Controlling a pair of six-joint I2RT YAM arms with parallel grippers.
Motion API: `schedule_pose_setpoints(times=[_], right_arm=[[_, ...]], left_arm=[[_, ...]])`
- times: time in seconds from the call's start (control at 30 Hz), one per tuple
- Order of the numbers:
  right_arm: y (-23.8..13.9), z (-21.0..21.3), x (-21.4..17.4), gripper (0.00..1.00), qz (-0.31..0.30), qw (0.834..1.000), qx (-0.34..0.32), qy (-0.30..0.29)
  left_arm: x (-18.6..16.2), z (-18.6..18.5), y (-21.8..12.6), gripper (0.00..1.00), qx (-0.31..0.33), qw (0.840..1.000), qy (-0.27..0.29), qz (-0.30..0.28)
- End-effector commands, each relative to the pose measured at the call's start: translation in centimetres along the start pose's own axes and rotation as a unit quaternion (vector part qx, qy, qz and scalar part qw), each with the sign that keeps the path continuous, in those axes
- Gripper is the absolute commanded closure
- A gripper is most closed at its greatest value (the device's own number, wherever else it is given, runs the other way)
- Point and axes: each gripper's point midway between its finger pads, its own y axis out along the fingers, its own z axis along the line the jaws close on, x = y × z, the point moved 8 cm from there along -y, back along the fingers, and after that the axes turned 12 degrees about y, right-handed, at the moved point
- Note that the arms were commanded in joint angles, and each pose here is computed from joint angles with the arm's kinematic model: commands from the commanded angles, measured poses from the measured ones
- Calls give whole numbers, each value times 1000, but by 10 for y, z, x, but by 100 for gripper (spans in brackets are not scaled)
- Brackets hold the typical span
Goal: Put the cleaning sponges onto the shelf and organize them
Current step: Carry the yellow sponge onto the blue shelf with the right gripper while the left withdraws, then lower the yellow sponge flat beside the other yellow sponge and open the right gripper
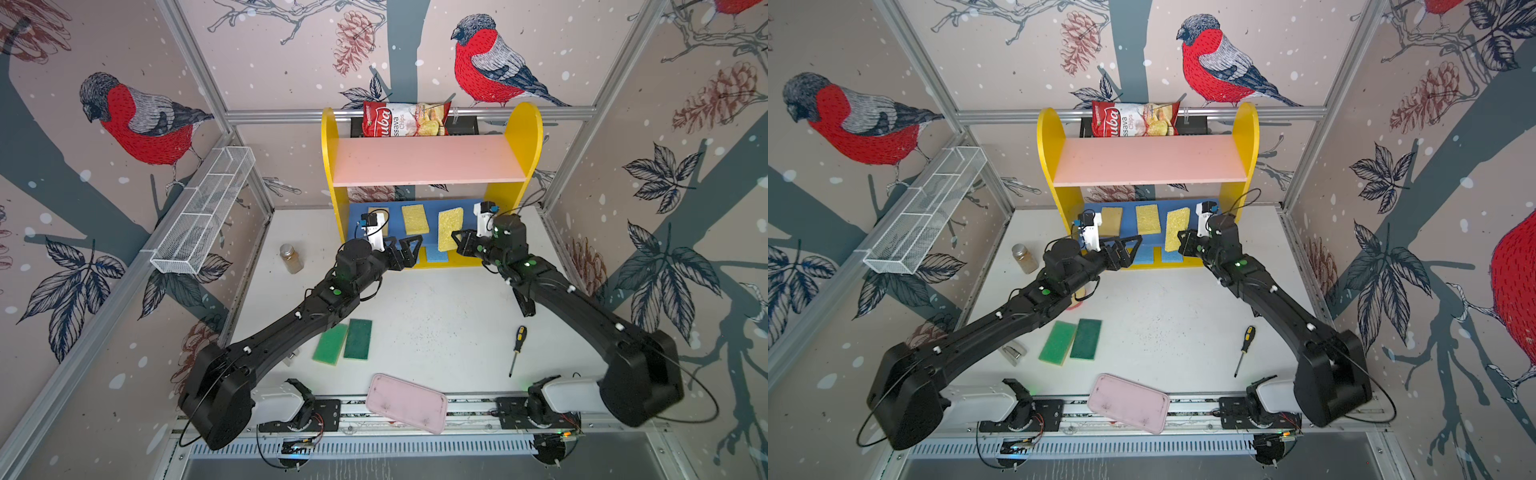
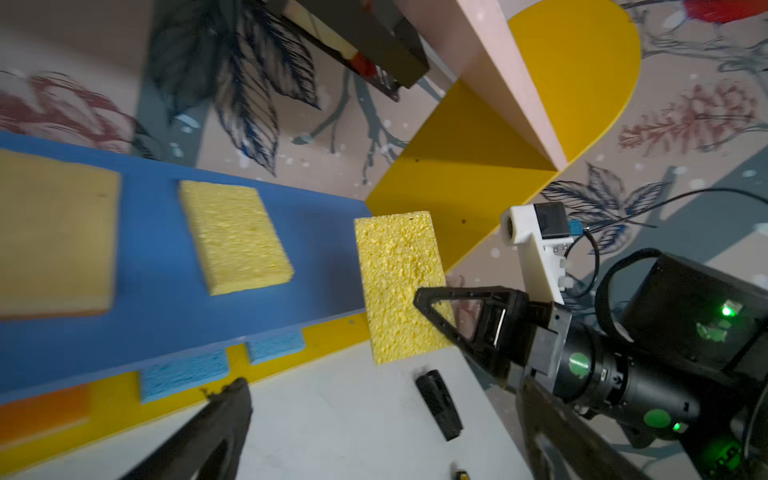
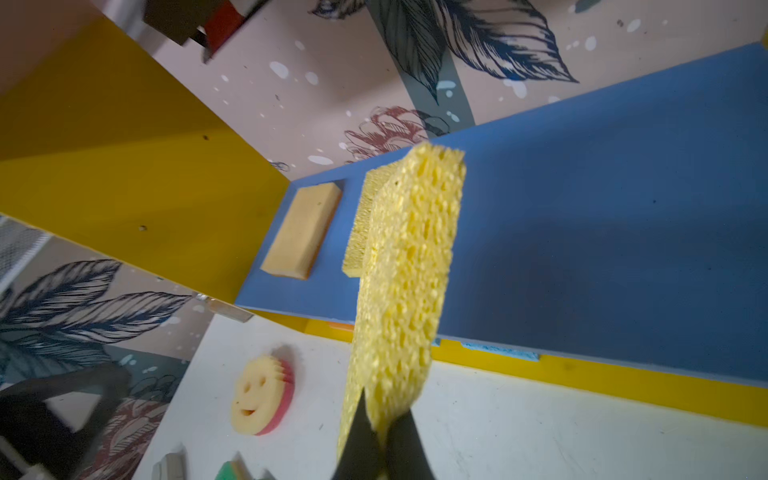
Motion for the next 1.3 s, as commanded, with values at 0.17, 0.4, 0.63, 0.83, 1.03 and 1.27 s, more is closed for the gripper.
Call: schedule_pose_setpoints(times=[0.17, 0.4, 0.63, 0.83, 1.03, 1.27], right_arm=[[24, -20, 3, 100, 3, 998, -54, -43], [52, -40, -1, 100, 17, 994, -99, -39], [69, -49, 5, 100, 2, 990, -133, -46], [83, -58, 9, 99, -13, 979, -192, -69], [88, -62, 9, 88, -27, 973, -211, -87], [94, -61, 14, 49, -41, 961, -241, -131]], left_arm=[[0, 20, -33, 2, 109, 992, 57, -13], [1, 19, -34, 2, 107, 992, 60, -14], [-4, 20, -37, 2, 109, 992, 62, 5], [-2, 21, -44, 2, 117, 991, 63, -1], [-3, 22, -46, 2, 121, 991, 64, -3], [-8, 23, -43, 2, 115, 992, 58, 5]])
